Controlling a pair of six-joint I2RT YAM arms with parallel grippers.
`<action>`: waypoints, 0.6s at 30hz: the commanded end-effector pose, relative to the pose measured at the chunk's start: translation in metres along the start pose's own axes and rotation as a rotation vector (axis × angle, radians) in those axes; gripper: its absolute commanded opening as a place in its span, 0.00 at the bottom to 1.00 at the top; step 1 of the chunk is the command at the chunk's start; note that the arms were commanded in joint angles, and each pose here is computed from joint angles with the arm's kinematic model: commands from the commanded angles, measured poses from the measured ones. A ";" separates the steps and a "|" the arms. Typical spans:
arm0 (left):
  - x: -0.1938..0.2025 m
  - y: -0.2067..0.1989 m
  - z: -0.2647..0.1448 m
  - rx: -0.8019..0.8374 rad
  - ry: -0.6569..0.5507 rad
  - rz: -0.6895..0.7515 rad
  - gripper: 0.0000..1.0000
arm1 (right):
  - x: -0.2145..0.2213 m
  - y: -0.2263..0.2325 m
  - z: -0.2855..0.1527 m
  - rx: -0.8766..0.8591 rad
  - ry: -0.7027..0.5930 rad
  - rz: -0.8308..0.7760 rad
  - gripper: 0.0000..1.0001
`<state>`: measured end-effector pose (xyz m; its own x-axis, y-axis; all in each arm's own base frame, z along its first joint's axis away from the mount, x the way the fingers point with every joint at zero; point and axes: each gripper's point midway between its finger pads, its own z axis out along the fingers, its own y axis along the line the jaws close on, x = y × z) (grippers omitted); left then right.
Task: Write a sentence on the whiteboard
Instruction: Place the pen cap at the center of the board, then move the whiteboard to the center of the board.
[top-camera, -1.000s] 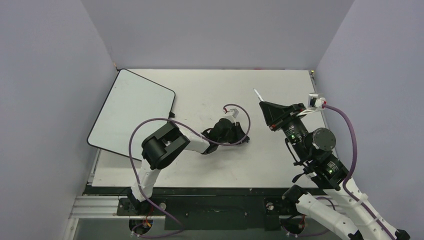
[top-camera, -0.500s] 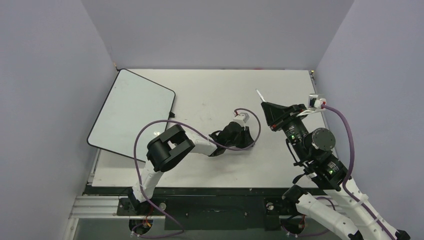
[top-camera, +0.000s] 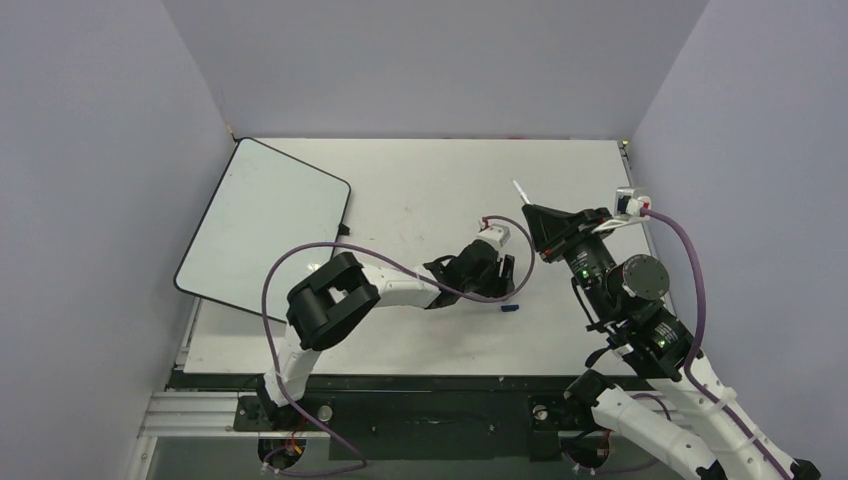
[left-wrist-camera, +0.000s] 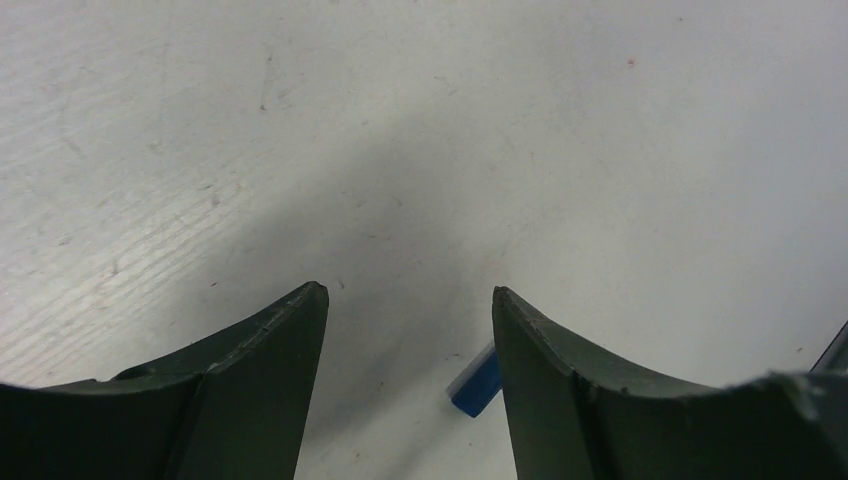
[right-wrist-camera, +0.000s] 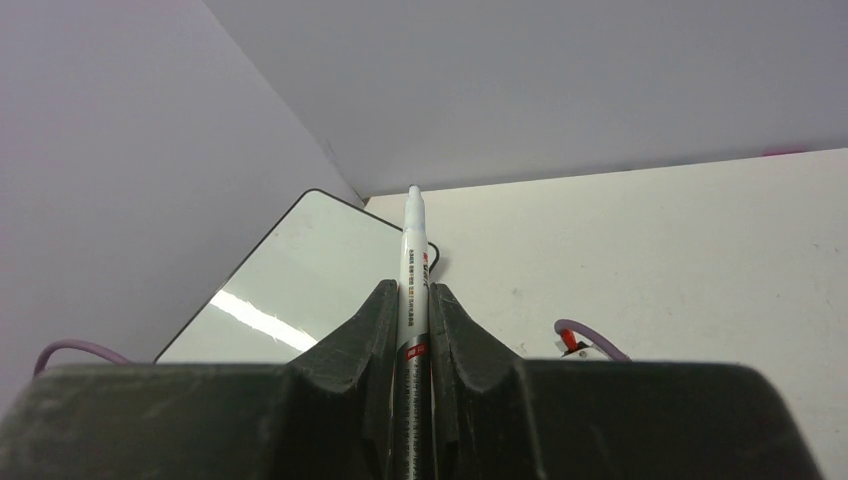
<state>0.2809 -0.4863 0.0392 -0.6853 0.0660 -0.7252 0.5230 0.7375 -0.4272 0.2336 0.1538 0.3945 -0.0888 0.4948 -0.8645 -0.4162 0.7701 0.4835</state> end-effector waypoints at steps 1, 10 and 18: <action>-0.055 -0.010 -0.039 -0.036 -0.089 0.074 0.59 | -0.025 0.006 0.002 0.001 -0.057 -0.011 0.00; -0.126 0.070 -0.128 -0.201 -0.203 -0.010 0.56 | -0.042 0.014 0.008 0.001 -0.079 -0.023 0.00; -0.187 0.181 -0.242 -0.418 -0.306 -0.149 0.55 | -0.034 0.015 0.012 -0.006 -0.055 -0.014 0.00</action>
<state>0.3772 -0.2727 0.2061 -0.5296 -0.1826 -0.8283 0.2396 0.9045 -0.3527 0.2395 0.1552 0.4215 -0.0576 0.4948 -0.8671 -0.4190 0.7763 0.4709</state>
